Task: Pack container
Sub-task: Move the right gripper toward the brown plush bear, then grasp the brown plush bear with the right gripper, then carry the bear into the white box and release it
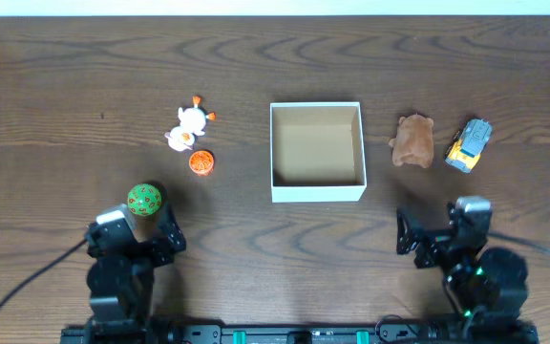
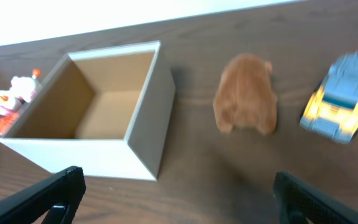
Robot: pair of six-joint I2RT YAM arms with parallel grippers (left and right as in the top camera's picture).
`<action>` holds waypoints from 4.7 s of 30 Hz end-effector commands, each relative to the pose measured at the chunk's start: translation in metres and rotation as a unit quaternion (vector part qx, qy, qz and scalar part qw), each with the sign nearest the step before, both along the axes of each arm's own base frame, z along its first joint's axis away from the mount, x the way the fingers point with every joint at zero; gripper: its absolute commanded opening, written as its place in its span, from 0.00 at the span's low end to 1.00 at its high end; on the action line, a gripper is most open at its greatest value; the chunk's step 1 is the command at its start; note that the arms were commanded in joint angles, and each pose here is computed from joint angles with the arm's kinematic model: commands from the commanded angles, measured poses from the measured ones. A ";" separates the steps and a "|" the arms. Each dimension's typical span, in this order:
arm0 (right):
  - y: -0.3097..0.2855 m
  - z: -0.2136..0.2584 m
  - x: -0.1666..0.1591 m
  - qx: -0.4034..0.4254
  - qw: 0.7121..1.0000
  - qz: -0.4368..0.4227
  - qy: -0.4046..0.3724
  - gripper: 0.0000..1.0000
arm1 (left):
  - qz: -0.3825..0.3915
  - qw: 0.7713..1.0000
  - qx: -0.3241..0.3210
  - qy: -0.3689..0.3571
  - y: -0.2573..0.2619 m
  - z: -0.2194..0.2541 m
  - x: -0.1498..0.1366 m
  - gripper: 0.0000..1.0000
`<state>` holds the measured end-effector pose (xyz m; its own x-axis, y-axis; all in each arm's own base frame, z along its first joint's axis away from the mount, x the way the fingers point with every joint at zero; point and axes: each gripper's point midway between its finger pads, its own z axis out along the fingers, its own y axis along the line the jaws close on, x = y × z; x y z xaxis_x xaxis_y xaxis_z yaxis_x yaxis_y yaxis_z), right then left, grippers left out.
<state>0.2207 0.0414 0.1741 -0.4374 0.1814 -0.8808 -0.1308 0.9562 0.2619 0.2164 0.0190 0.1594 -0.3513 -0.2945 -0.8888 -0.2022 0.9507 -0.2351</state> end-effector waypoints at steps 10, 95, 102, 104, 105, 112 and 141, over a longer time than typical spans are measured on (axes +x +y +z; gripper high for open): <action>-0.002 0.067 0.067 -0.087 0.973 0.052 0.206 0.99 | 0.010 0.979 -0.019 0.202 0.003 0.035 0.046 0.98; 0.128 -0.093 0.179 -0.121 0.903 -0.004 0.412 0.22 | -0.006 0.894 -0.011 0.447 0.005 -0.028 0.089 0.98; 0.126 -0.111 0.179 -0.133 0.896 -0.010 0.424 0.26 | -0.006 0.894 -0.011 0.447 0.005 -0.028 0.089 0.98; 0.124 -0.117 0.180 -0.139 0.893 -0.015 0.428 0.27 | -0.006 0.894 -0.011 0.447 0.005 -0.028 0.089 0.98; 0.122 -0.120 0.181 -0.142 0.892 -0.020 0.429 0.29 | -0.006 0.894 -0.011 0.447 0.005 -0.028 0.089 0.98; 0.116 -0.124 0.184 -0.143 0.891 -0.023 0.431 0.79 | -0.006 0.894 -0.011 0.447 0.005 -0.028 0.089 0.98; -0.045 0.047 0.169 -0.108 0.925 -0.212 0.296 0.91 | -0.006 0.894 -0.011 0.447 0.005 -0.028 0.089 0.98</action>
